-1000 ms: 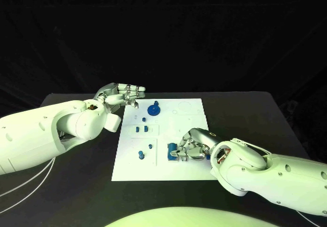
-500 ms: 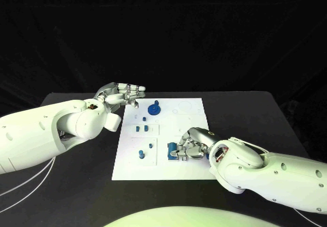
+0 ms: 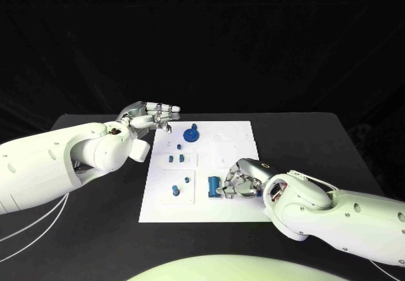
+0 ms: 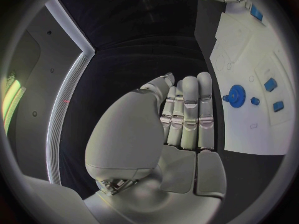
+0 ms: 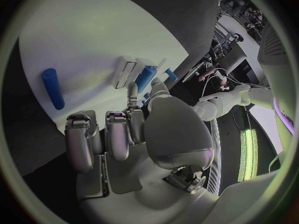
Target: Assemble the parts on the task board
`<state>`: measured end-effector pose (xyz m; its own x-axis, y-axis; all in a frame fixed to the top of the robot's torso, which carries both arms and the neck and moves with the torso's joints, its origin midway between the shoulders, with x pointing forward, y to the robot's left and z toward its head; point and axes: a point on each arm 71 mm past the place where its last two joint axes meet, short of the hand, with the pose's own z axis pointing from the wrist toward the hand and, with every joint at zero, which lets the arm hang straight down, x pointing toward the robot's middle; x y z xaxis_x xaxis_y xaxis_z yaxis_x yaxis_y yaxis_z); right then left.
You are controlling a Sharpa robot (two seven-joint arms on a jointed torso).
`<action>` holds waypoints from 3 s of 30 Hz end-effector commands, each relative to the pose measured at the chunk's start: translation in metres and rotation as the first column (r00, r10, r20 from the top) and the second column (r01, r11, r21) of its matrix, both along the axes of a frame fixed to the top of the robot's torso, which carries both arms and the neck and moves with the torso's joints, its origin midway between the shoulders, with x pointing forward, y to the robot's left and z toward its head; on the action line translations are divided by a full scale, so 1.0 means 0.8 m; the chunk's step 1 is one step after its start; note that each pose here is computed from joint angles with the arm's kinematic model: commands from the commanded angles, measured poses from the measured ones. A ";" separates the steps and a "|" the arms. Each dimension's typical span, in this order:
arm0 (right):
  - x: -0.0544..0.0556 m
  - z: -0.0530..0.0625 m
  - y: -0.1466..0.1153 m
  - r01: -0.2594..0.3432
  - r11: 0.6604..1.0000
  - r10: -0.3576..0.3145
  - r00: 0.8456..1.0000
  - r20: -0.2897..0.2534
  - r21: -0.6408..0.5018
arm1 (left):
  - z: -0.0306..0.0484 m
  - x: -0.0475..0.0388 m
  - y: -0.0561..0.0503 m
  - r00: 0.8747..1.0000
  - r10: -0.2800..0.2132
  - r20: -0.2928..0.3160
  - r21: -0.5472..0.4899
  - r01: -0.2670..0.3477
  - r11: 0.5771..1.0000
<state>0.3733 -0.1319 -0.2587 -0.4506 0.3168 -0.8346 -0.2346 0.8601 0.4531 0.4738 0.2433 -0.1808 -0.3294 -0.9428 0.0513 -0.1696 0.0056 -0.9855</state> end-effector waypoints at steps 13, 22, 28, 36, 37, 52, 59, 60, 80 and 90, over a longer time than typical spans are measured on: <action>-0.001 0.002 -0.007 0.000 1.000 0.000 1.000 0.017 0.015 | 0.0008 0.000 -0.003 1.000 -0.014 0.002 -0.011 0.014 1.000; -0.005 0.017 -0.058 0.049 0.998 -0.050 0.998 0.048 0.035 | 0.0007 -0.001 -0.004 1.000 -0.016 0.002 -0.012 0.016 1.000; -0.001 0.020 -0.097 0.106 0.994 -0.104 0.989 0.100 -0.009 | 0.0009 -0.001 -0.005 1.000 -0.020 0.002 -0.014 0.020 1.000; -0.003 0.008 -0.116 0.146 0.988 -0.139 0.982 0.126 -0.050 | 0.0000 -0.001 -0.007 1.000 -0.028 -0.001 -0.016 0.028 0.999; -0.003 0.007 -0.117 0.150 0.987 -0.142 0.982 0.125 -0.054 | -0.0001 -0.001 -0.008 1.000 -0.028 -0.001 -0.016 0.028 0.999; -0.003 -0.011 -0.115 0.158 0.982 -0.149 0.985 0.083 -0.108 | -0.0007 -0.002 -0.007 1.000 -0.029 -0.004 -0.016 0.029 0.999; -0.004 -0.024 -0.109 0.142 0.981 -0.138 0.990 0.041 -0.135 | -0.0006 -0.002 -0.007 1.000 -0.031 -0.006 -0.015 0.031 0.999; -0.004 -0.026 -0.108 0.140 0.980 -0.136 0.990 0.035 -0.143 | -0.0006 -0.002 -0.007 1.000 -0.031 -0.006 -0.015 0.031 0.999; -0.006 -0.044 -0.090 0.068 0.963 -0.070 0.998 0.004 -0.261 | 0.0002 -0.003 -0.004 1.000 -0.022 -0.002 -0.013 0.022 1.000; -0.011 -0.045 -0.080 0.009 0.932 -0.009 1.000 0.001 -0.362 | 0.0002 -0.003 -0.003 1.000 -0.020 -0.004 -0.012 0.020 1.000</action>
